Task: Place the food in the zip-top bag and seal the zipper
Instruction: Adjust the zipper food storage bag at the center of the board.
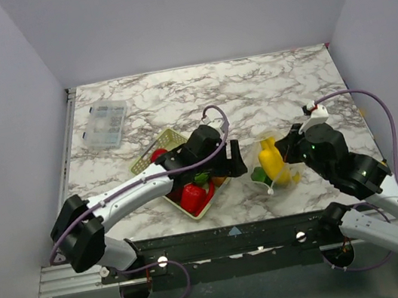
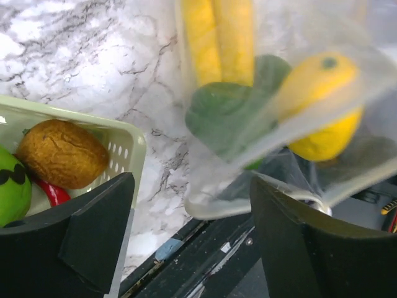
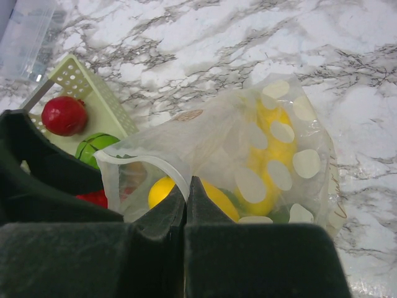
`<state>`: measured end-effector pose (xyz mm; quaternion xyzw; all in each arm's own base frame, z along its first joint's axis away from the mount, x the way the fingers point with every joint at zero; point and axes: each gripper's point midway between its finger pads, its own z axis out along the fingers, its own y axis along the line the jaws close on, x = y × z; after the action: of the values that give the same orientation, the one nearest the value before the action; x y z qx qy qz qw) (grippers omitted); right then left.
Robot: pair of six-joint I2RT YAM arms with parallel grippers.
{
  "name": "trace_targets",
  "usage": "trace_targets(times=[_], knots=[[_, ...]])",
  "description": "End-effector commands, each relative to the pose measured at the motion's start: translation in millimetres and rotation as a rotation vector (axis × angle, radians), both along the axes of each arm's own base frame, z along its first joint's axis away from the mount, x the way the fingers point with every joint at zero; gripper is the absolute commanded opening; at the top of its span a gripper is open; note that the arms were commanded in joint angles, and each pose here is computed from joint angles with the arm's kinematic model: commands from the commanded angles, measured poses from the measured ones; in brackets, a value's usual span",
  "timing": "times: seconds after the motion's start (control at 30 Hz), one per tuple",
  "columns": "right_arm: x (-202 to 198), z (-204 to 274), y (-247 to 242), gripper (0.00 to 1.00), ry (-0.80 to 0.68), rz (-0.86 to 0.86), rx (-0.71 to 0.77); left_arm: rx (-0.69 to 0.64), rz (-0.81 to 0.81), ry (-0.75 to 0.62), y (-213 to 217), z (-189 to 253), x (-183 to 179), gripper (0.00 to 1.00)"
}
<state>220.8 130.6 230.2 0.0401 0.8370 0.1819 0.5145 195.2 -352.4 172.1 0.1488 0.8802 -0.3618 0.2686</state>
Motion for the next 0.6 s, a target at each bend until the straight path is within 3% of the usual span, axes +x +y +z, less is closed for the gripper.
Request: trace_targets(times=[0.0, 0.13, 0.17, 0.27, 0.4, 0.57], knots=[[1.0, 6.3, -1.0, 0.01, -0.028, -0.008, 0.016, -0.018, -0.066, 0.05, -22.2, -10.4, 3.5, 0.67], [1.6, 11.6, -6.2, 0.01, -0.026, -0.042, 0.02, -0.066, -0.168, 0.077, -36.1, 2.3, -7.9, 0.17], [1.6, 13.0, -8.8, 0.01, -0.021, -0.058, 0.018, -0.103, -0.205, 0.082, -39.7, 13.0, -14.1, 0.12], [2.5, 21.0, -15.8, 0.01, -0.002, -0.106, 0.007, -0.24, -0.316, 0.095, -48.4, 56.4, -36.8, 0.01], [3.9, 33.7, -24.6, 0.01, 0.028, -0.172, -0.009, -0.41, -0.439, 0.205, -58.1, 98.1, -64.8, 0.0], [8.8, 20.0, -29.3, 0.01, 0.065, -0.213, -0.07, -0.427, -0.437, 0.3, -61.6, 87.9, -66.3, 0.0]])
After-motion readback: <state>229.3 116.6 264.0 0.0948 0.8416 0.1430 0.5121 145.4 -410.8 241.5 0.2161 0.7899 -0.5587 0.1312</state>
